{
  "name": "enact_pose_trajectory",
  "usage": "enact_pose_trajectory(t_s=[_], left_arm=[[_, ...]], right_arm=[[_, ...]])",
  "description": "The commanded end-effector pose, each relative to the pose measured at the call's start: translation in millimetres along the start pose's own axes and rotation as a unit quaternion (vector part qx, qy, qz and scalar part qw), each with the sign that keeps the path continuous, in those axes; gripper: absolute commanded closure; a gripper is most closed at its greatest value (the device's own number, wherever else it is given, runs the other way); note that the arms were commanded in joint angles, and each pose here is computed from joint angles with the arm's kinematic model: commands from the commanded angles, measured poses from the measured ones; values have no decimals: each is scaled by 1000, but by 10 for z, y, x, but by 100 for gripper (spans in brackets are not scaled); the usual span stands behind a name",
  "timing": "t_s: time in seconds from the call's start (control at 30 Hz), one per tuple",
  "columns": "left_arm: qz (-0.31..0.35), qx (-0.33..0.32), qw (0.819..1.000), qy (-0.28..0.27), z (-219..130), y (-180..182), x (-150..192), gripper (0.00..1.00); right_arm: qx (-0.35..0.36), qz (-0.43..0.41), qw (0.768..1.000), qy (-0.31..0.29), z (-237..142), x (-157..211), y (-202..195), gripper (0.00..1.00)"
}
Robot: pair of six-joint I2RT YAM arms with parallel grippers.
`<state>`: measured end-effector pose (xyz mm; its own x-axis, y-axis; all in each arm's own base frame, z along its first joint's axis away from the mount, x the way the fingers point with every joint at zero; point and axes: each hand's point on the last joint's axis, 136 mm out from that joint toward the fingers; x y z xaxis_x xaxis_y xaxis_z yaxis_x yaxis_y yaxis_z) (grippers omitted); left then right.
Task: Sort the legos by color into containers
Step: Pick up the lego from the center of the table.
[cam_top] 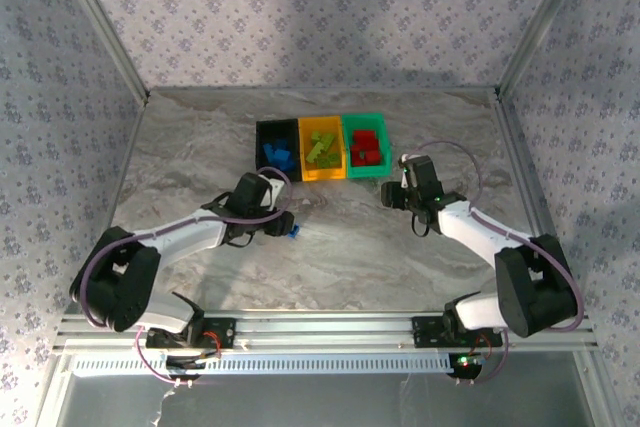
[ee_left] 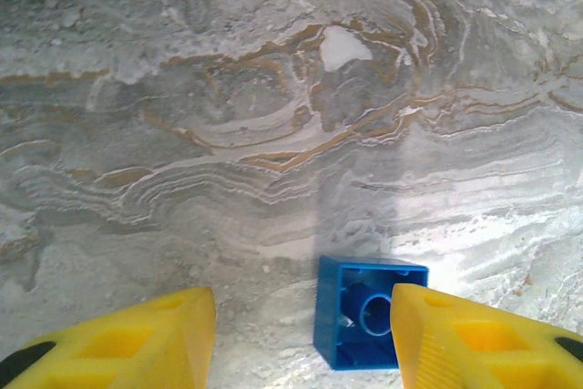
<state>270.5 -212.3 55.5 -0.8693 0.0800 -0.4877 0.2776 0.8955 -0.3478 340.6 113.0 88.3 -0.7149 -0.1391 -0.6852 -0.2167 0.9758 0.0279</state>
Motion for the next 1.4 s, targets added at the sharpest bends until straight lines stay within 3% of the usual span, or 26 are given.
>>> enact_pose_trajectory(t_s=[0.0,0.23,0.43,0.8,1.0,1.37], left_arm=[[32,-17,999,13,5,-119,1,46],[57,-30,996,54,157,-237,107,46],[71,-59,995,43,124,-215,49,46],[92,-79,990,73,280,-204,201,49],[97,-90,988,75,299,-181,193,64],[97,-85,990,57,246,-243,102,74]], right_arm=[[8,4,1000,-23,-89,-79,-23,37],[4,1,1000,-22,-105,-72,10,37],[10,-1,1000,-27,-135,-104,-7,37],[18,-5,1000,-20,-94,-90,-20,36],[22,-8,1000,-18,-70,-90,-17,35],[21,-15,1000,-14,-25,-85,28,35]])
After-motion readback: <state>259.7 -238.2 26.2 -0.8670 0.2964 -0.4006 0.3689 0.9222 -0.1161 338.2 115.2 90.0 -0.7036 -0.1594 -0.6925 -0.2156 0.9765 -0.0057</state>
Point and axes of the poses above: each hand's point on the last joint's axis, 136 mm out from that joint toward the fingers, its own z axis out along the fingers, its own y axis along the line the jaws close on, x = y × z, and after that the axes turned 9 degrees about -z, right-handed
